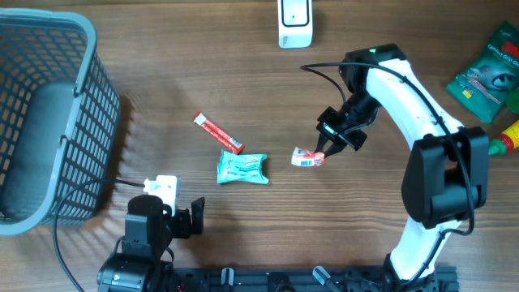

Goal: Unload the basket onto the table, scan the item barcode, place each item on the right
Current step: 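Lift the tissue pack and hold it up under the scanner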

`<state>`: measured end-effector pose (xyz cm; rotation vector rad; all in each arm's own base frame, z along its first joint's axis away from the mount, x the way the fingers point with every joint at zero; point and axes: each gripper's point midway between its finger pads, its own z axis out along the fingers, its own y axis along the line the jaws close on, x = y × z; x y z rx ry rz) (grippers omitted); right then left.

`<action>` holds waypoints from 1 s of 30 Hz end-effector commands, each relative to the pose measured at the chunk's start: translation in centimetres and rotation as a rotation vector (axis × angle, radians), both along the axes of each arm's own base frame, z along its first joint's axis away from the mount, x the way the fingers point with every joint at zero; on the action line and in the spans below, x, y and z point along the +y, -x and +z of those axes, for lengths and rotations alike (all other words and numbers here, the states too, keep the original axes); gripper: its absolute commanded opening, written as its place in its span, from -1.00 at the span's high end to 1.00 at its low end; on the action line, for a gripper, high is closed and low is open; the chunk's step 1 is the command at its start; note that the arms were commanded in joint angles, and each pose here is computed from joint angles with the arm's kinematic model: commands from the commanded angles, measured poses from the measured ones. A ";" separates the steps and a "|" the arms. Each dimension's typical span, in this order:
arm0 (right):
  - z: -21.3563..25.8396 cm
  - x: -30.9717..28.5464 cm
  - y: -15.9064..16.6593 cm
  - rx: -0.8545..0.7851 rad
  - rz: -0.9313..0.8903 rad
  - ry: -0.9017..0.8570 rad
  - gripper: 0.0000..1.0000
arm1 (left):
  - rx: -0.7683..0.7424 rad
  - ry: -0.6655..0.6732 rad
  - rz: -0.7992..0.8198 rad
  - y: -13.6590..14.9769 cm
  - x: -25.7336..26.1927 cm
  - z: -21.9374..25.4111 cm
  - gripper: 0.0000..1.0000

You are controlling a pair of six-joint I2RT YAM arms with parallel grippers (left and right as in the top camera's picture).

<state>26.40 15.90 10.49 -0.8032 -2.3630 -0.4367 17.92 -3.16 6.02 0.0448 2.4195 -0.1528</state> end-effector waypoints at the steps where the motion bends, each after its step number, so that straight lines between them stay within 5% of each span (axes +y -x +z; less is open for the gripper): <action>1: 0.7 1.2 -0.1 0.041 -0.057 -0.058 0.91 | -0.003 -0.005 0.003 0.0 0.1 0.0 -1.00; 14: 0.5 1.4 -0.7 0.008 -0.050 -0.068 0.91 | -0.003 -0.005 0.003 0.0 0.1 0.0 -1.00; 22: -2.4 0.4 -6.6 -0.303 0.004 0.012 0.91 | -0.003 -0.005 0.003 0.0 0.1 0.0 -1.00; 27: -0.3 3.3 -7.0 -0.515 0.264 -0.319 0.92 | -0.003 -0.005 0.003 0.0 0.1 0.0 -1.00; 30: -0.2 3.0 -6.1 -0.541 0.357 -0.344 0.91 | -0.003 -0.005 0.003 0.0 0.1 0.0 -1.00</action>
